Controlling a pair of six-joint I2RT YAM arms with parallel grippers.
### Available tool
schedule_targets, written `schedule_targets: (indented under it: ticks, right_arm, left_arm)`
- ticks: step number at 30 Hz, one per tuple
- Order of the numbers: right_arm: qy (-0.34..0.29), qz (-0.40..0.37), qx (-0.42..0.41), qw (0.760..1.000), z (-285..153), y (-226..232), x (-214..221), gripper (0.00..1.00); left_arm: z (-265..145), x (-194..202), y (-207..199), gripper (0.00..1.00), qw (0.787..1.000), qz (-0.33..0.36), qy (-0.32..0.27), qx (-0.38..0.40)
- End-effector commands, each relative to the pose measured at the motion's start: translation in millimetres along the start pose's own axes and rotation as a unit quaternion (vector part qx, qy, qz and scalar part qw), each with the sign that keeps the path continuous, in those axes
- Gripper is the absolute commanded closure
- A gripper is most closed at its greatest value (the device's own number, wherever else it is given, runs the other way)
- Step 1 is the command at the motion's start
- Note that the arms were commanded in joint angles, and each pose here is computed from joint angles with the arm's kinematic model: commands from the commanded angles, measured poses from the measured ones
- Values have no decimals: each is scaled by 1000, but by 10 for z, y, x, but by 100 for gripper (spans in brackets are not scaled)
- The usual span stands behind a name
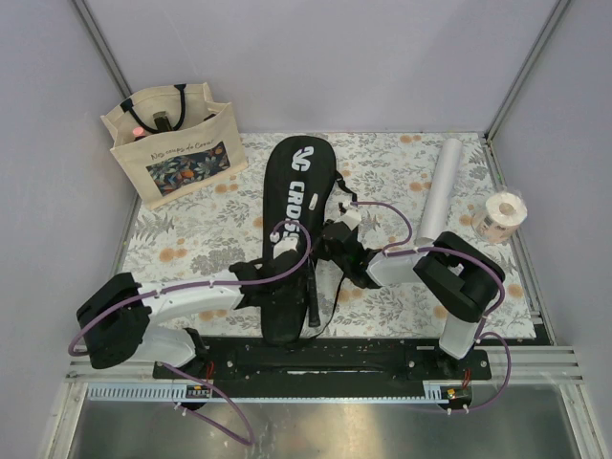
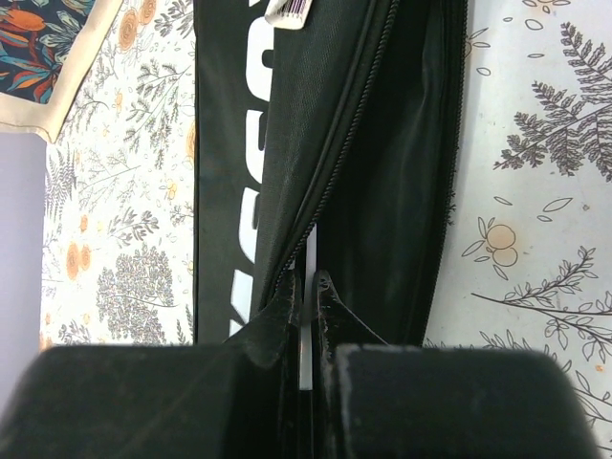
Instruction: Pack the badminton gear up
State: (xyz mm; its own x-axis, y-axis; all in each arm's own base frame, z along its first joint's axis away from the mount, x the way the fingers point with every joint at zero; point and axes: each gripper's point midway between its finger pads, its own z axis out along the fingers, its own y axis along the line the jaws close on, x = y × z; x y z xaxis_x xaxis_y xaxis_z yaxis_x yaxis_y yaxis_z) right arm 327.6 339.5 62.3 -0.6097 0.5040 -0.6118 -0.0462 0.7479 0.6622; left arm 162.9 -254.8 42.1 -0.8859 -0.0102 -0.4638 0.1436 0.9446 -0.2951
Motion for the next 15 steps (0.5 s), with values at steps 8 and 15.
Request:
schedule_targets:
  ticks: [8, 15]
  right_arm:
    - [-104, 71, -50, 991, 31, 267, -437, 100]
    - [-144, 122, -41, 981, 63, 156, -519, 100]
  left_arm:
    - [-545, -159, -451, 100, 980, -111, -48, 157]
    - [-563, -132, -609, 100, 965, -146, -43, 215]
